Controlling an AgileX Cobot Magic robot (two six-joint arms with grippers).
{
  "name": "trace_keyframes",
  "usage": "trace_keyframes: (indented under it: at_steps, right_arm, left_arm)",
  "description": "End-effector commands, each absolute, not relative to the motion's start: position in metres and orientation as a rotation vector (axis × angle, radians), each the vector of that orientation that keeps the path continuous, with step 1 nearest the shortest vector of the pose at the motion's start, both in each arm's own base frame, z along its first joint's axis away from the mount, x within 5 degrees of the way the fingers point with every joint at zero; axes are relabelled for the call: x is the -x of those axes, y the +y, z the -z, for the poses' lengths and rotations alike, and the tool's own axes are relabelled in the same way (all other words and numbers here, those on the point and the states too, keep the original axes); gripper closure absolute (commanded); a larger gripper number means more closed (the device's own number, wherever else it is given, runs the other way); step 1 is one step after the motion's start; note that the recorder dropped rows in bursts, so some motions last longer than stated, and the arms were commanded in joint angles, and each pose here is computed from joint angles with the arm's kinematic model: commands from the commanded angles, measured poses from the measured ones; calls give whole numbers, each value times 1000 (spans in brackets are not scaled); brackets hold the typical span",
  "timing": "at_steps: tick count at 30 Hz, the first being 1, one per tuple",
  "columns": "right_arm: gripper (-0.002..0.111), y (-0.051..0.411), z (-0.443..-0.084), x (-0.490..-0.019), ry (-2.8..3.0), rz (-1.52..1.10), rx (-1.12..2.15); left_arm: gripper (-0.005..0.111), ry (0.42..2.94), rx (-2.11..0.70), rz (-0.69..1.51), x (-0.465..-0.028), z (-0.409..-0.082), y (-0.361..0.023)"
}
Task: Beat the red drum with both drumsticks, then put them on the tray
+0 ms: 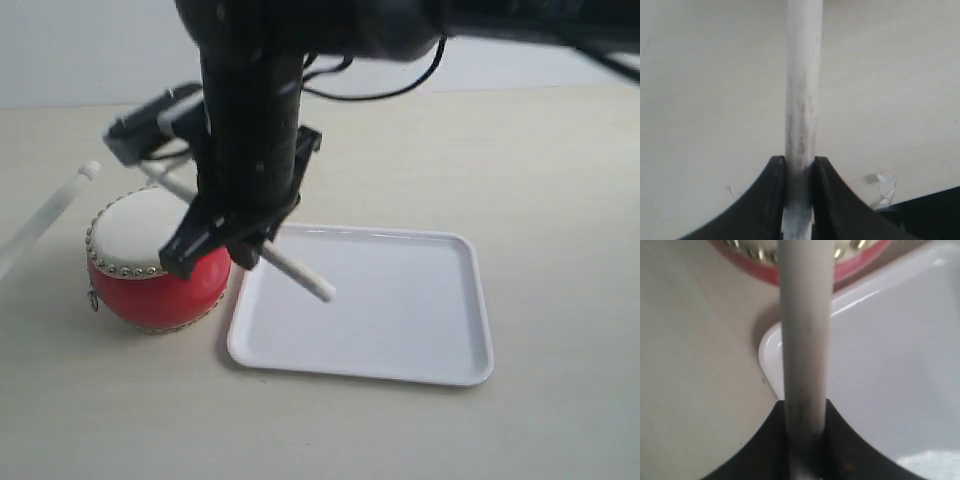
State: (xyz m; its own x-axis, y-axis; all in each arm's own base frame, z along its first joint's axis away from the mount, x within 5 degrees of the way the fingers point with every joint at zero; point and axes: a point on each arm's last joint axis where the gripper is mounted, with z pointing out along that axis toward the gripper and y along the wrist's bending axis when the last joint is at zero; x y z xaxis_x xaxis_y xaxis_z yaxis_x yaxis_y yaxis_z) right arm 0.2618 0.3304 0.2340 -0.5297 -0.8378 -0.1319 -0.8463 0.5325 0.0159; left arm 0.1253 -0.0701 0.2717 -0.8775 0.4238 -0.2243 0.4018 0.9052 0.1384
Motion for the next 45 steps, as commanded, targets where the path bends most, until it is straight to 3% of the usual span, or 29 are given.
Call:
trace_keyframes:
  at_steps: [1,8,11,14,18,20,22,24,25,29,36,41,45]
  right_arm:
    - [108,319,-307,-253,2483,-201,1389]
    - [108,304,-345,-241,2401,-247,1345]
    - [108,304,-342,-240,2410,-245,1349]
    - [108,302,-329,-239,2449,-224,1370]
    - [108,303,-269,-239,2600,-127,1470]
    - [108,315,-217,-245,2706,-115,1543]
    - [108,322,-182,-250,2768,-77,1572]
    - [108,328,-168,-255,2789,-67,1569]
    - [108,328,-171,-255,2800,-63,1565]
    - [108,327,-254,-254,2631,-190,1449]
    - [108,293,-364,-227,2377,-327,1325]
    - [108,277,-392,-214,2310,-362,1291]
    - [108,281,-384,-216,2330,-355,1301]
  left_arm:
    - [107,2758,-754,-182,-133,-281,-73]
    - [107,2916,-875,-350,-150,-242,-82]
    - [107,3004,-890,-422,-162,-219,-90]
    - [107,2975,-744,-522,-170,-226,-88]
    - [107,2820,-637,-350,-162,-271,-84]
    - [107,2751,-660,-181,-146,-293,-80]
    - [107,2704,-669,-131,-137,-302,-75]
    - [107,2684,-664,-119,-134,-305,-73]
    - [107,2682,-663,-118,-133,-306,-73]
    - [107,2741,-694,-159,-136,-290,-75]
    - [107,2958,-831,-325,-144,-235,-81]
    - [107,3096,-877,-441,-154,-204,-87]
    - [107,3081,-808,-462,-160,-209,-90]
